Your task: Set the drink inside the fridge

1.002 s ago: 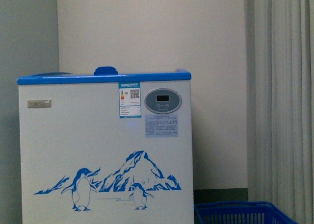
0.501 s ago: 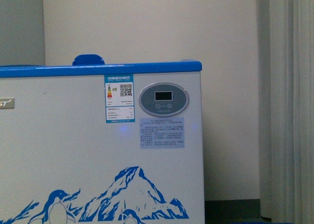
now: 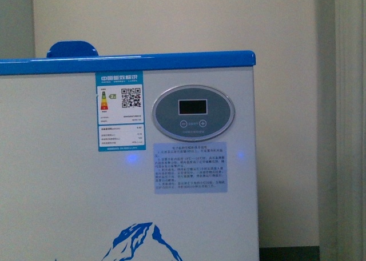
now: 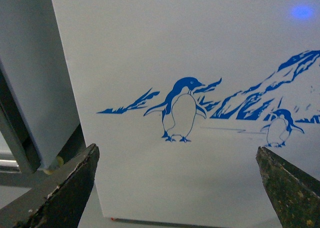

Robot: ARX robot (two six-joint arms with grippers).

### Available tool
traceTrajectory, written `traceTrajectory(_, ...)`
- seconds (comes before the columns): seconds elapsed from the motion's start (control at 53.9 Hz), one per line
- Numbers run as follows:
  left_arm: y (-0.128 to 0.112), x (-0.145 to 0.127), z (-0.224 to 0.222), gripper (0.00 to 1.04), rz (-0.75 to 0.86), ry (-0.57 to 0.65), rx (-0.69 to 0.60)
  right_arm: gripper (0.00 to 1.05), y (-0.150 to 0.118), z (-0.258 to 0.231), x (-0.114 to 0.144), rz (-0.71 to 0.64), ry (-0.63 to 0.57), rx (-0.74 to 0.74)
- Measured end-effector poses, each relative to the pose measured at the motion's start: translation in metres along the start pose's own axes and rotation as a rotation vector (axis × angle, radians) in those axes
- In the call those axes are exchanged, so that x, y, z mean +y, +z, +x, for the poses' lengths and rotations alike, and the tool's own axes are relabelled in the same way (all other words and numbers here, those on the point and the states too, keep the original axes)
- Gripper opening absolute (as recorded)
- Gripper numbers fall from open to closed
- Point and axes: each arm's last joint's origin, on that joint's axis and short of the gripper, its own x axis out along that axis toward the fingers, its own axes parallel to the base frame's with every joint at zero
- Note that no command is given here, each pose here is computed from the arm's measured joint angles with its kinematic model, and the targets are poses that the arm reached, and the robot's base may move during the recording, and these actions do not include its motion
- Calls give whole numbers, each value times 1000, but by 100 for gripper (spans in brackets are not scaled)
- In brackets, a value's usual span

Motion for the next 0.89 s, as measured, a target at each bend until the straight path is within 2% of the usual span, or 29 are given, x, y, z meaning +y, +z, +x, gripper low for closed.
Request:
traceTrajectory(0.26,0,0,0,97,0,0,1,97,0,0,0,0,0,1)
traceTrajectory(0.297,0,0,0,97,0,0,1,97,-2,1,0,8,-45,45)
traceTrajectory(0.353,0,0,0,97,0,0,1,97,-1,6,-3,11,-187,195)
traceTrajectory(0.39,0,0,0,97,0,-1,1,97,0,11,-6,9,-222,242)
traceTrajectory(0.482,0,0,0,97,0,0,1,97,3,28,-14,8,-249,304)
traceTrajectory(0.649,0,0,0,97,0,0,1,97,9,89,-40,-39,-217,391)
traceTrajectory(0.724,0,0,0,97,0,0,1,97,-7,130,-57,-81,-178,503)
traceTrajectory(0.798,0,0,0,97,0,0,1,97,-43,167,-69,-81,-118,680)
traceTrajectory(0.891,0,0,0,97,0,0,1,97,-84,202,-77,-94,-65,821)
